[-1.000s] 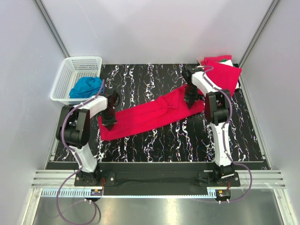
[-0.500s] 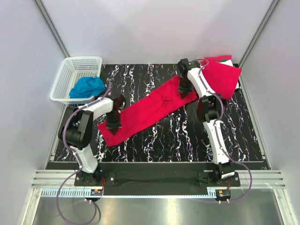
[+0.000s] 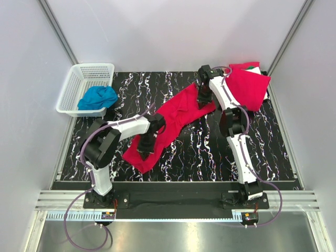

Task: Fold and stack the t-shirts
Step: Fold the tshirt

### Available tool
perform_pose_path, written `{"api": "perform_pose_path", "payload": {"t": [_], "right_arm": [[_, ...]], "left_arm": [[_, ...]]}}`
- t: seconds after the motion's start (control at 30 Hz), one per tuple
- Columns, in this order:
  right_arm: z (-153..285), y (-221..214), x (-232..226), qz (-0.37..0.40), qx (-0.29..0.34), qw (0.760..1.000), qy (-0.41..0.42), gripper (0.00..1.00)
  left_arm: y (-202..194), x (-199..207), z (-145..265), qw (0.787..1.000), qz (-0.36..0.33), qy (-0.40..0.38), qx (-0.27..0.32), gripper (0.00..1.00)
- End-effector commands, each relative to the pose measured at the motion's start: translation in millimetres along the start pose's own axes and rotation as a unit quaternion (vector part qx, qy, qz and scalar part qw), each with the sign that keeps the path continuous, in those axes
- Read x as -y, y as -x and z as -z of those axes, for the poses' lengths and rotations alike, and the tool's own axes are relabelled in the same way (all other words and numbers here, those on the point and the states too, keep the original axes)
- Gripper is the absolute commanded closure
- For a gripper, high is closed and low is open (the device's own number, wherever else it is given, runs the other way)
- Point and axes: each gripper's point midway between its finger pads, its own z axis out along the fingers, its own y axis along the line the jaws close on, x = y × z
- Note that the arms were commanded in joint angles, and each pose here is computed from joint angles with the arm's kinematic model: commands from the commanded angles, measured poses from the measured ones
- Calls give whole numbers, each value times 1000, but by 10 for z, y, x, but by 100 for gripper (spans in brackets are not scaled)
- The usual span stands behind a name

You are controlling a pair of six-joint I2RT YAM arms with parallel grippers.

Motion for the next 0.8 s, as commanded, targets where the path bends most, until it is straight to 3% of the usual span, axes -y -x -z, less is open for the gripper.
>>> {"api": "perform_pose_path", "payload": {"t": [0.0,0.47,0.7,0.73,0.77], "right_arm": [[-400,-73,-81,13,-13,1000,8,100],[-395,304,-98,-14,31,997,65,100],[-139,502,-106,-4,60,994,94,100],[-68,519,-109,1,66,993,94,86],[22,550,-116,6,75,993,95,79]], "left_arm": [[11,481,-87,998,-19,-63,3,100],[-5,888,-47,990,-73,-122,19,100],[30,1056,-2,984,-102,-137,39,100],[85,1066,84,983,-103,-138,57,100],[119,1053,141,983,-100,-136,70,94]]}}
